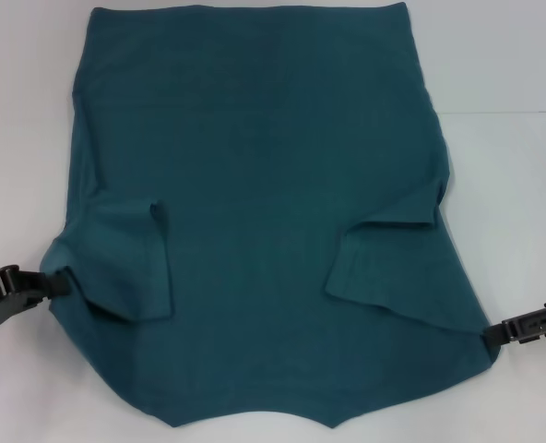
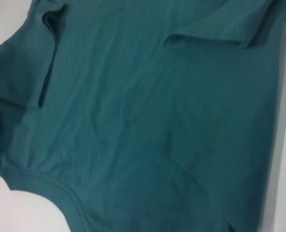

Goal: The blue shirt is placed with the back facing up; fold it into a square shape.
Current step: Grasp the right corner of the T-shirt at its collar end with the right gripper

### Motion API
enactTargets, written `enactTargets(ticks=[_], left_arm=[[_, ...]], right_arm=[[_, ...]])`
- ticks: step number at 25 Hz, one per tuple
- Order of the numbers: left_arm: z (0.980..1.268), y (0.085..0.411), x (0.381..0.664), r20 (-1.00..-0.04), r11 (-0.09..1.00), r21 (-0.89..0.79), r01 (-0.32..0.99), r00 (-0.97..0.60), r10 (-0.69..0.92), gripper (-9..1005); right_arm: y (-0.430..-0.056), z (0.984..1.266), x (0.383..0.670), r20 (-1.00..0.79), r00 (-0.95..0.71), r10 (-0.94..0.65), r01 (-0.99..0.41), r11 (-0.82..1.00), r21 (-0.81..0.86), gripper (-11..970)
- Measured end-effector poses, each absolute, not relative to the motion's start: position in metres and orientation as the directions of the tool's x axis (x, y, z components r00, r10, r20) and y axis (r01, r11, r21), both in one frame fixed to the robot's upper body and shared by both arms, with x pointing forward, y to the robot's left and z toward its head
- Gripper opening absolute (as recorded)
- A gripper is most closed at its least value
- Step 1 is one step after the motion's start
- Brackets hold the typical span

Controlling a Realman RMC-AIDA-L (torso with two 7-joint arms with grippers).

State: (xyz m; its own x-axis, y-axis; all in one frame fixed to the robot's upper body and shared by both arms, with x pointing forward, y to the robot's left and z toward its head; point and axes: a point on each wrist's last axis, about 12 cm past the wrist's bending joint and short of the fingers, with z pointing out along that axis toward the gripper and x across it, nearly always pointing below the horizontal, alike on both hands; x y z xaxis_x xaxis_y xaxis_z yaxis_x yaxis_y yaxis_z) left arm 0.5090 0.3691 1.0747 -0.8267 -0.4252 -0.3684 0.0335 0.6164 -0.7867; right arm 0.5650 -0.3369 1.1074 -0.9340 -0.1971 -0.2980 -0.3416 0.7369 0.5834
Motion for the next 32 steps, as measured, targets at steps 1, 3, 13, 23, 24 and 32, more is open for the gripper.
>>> enactTargets(ticks=[1,3,13,23,24,32], left_arm=[[1.074,0.369,0.509,-0.366,0.615,-0.788,0.032,-0.827,-0.426,-2],[1.073,0.368,0.509,-0.362,0.611,-0.791,0.029,-0.828,-0.429,-2],[1.071,0.368,0.509,-0.359,0.613,-0.790,0.022,-0.826,-0.434,-1],[1.071,0.369,0.509,-0.360,0.613,-0.790,0.020,-0.825,-0.436,-1],[1.071,0.369,0.509,-0.360,0.613,-0.790,0.020,-0.825,-0.436,-2],[1.071,0.369,0.509,-0.359,0.614,-0.789,0.018,-0.824,-0.438,-2]], right_arm=[[-0.336,1.107,0.565,-0.299,-0.934,-0.195,-0.341,0.738,0.582,752],[-0.335,1.105,0.566,-0.302,-0.934,-0.191,-0.339,0.740,0.581,750],[-0.331,1.098,0.570,-0.304,-0.943,-0.133,-0.292,0.768,0.570,742],[-0.321,1.096,0.572,-0.301,-0.944,-0.138,-0.295,0.762,0.576,733],[-0.320,1.095,0.572,-0.300,-0.943,-0.141,-0.297,0.761,0.577,733],[-0.317,1.094,0.571,-0.293,-0.944,-0.155,-0.303,0.760,0.575,726]])
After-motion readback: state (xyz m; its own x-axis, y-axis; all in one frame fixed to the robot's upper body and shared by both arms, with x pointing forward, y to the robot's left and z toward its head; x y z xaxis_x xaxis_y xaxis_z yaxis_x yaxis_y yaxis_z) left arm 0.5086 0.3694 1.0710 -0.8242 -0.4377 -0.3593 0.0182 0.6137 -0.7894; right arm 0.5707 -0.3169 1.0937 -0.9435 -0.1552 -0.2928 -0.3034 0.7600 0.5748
